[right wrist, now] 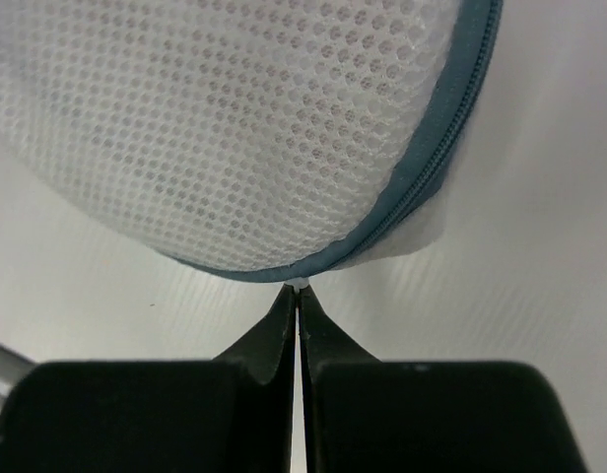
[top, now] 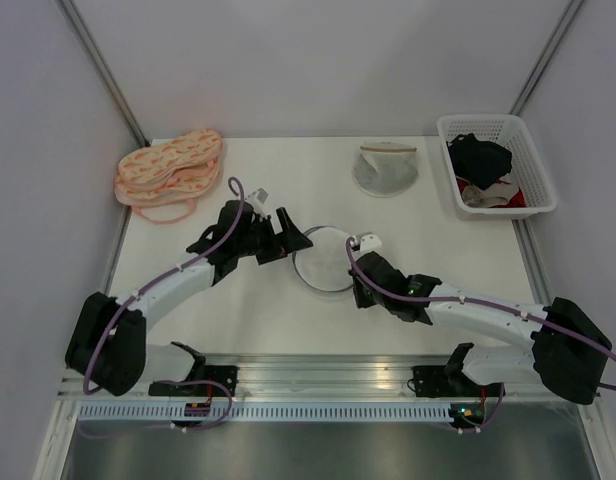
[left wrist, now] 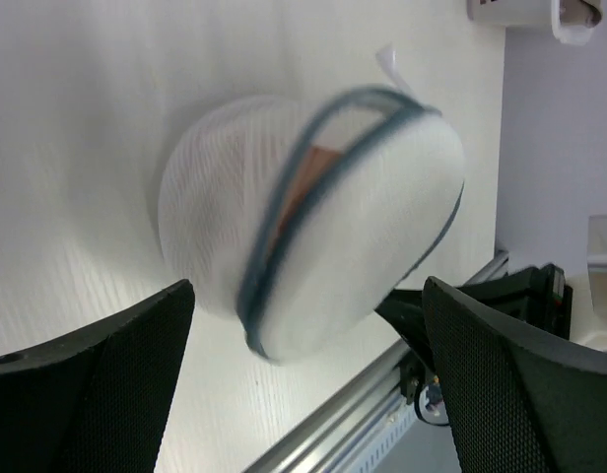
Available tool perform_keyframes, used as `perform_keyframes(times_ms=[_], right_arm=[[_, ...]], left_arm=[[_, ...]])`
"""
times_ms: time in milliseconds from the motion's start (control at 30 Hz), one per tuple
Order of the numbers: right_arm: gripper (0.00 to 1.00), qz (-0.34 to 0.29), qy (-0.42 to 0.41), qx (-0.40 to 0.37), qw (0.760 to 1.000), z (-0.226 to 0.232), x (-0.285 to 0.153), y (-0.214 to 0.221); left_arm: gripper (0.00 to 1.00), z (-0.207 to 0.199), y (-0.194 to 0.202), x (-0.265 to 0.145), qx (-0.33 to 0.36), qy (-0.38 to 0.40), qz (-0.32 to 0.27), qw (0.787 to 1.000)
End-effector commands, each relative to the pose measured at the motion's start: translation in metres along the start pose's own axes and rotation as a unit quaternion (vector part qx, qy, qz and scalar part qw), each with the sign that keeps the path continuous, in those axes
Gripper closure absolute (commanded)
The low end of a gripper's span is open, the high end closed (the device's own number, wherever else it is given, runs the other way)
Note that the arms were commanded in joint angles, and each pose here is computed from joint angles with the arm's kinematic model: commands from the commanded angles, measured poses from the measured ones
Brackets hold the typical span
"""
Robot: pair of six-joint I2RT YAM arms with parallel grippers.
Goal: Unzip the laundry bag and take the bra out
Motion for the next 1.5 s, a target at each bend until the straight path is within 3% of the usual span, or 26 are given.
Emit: perform_keyframes(times_ms=[0, 133, 267, 600, 667, 767, 800, 867, 900, 967, 1267, 1467], right_arm=[[0.99, -0.038, -0.129, 0.005, 0.991, 0.036, -0.011, -0.018], [1.00, -0.054, -0.242, -0.006, 0.969, 0.067, -0.023, -0.027], [1.00, -0.053, -0.284, -0.017, 0.957, 0.082, -0.024, -0.032], [1.00, -0.041, -0.287, -0.028, 0.957, 0.083, -0.029, -0.028], [1.00, -0.039, -0.285, -0.031, 0.957, 0.081, -0.031, -0.026], [1.00, -0.037, -0.275, -0.031, 0.960, 0.076, -0.036, -0.024], [1.00, -0.037, -0.273, -0.032, 0.961, 0.074, -0.038, -0.024], [1.00, -0.038, -0.268, -0.035, 0.962, 0.072, -0.040, -0.023], [1.00, -0.038, -0.265, -0.035, 0.963, 0.070, -0.042, -0.024], [1.00, -0.044, -0.245, -0.036, 0.968, 0.065, -0.042, -0.027], [1.00, 0.023, -0.160, -0.051, 0.985, 0.037, -0.037, -0.003], [1.00, 0.041, 0.032, -0.037, 0.998, -0.012, -0.033, -0.002]], left_arm=[[0.00, -0.005, 0.011, -0.030, -0.066, 0.018, -0.041, 0.997], [0.00, -0.012, 0.041, -0.052, -0.103, 0.067, -0.038, 0.992], [0.00, -0.013, 0.066, -0.057, -0.135, 0.104, -0.012, 0.985], [0.02, -0.044, 0.061, -0.023, -0.142, 0.163, -0.002, 0.976], [0.07, -0.054, 0.060, -0.012, -0.133, 0.173, 0.009, 0.976], [0.30, -0.058, 0.064, 0.002, -0.130, 0.179, 0.030, 0.975], [0.49, -0.061, 0.063, 0.004, -0.130, 0.188, 0.029, 0.973], [0.68, -0.057, 0.066, 0.008, -0.135, 0.187, 0.035, 0.973], [0.84, -0.056, 0.067, 0.009, -0.137, 0.185, 0.036, 0.973], [0.97, -0.053, 0.067, 0.009, -0.136, 0.179, 0.034, 0.974], [0.98, -0.042, 0.065, -0.001, -0.098, 0.137, 0.023, 0.985], [0.98, -0.041, 0.069, -0.003, -0.059, 0.137, 0.052, 0.987]])
Point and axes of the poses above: each gripper's point midway between its finger pads, its own x axis out along the fingers, its own z axis along the line the jaws close on, y = z × x, the point moved 4 cm from there along -x, back along the fingers, and after that the axes turned 1 degree about -x, right-handed, at the moved point
